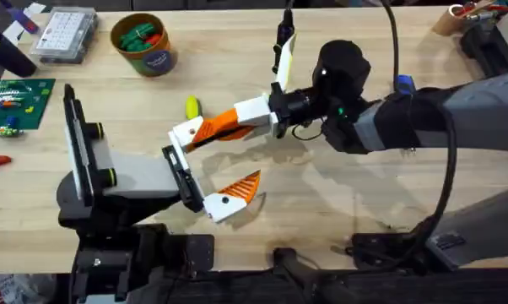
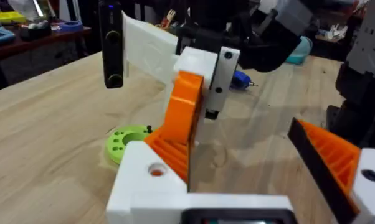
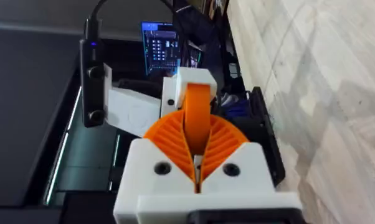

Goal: Pick up the gripper from the table and insert it into the empty holder that is missing its gripper. Then pick up a screw, insert it into the mounting hole, and use the screwdriver to tighten it. Finally, clean up the table by picking up the vegetable and placing it into the bucket.

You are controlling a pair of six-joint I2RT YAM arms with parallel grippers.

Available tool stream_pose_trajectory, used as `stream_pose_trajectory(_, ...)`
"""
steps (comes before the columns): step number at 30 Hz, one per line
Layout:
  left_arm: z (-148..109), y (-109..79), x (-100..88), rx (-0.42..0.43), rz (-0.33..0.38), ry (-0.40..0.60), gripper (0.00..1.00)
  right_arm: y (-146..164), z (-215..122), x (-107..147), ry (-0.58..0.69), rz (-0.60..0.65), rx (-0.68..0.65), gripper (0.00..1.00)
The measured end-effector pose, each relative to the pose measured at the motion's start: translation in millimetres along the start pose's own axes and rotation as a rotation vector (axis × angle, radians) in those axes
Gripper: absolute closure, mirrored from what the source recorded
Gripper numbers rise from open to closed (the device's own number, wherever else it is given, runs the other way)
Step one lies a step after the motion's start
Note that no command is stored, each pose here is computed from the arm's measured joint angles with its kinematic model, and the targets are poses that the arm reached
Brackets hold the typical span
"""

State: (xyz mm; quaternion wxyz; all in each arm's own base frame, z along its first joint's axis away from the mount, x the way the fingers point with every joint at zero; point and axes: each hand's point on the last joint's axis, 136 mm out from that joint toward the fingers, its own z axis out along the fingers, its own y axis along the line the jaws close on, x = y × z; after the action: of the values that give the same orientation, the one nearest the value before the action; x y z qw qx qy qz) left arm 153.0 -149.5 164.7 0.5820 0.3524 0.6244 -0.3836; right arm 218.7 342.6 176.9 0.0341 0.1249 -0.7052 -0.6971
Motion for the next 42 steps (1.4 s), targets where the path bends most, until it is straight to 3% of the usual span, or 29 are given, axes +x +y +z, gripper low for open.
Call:
stream_pose_trajectory(30,0.0,1.0,0.1,-0.006,0.000,0.000,0.017,-0.4,0.5,-1.4,-0.009,0.000,0.002,0.989)
stream_pose_trajectory(33,0.2,-1.9,0.5,0.010,-0.003,0.002,0.017,0.2,2.4,-1.7,-0.012,-0.002,0.002,0.778)
stream_pose_trajectory(38,0.5,-9.7,1.2,0.054,-0.007,0.004,0.017,5.6,11.7,3.2,0.010,-0.022,-0.008,0.052)
stream_pose_trajectory(42,0.4,-10.7,1.2,0.060,-0.007,0.004,0.017,5.8,12.0,3.4,0.011,-0.024,-0.008,0.009)
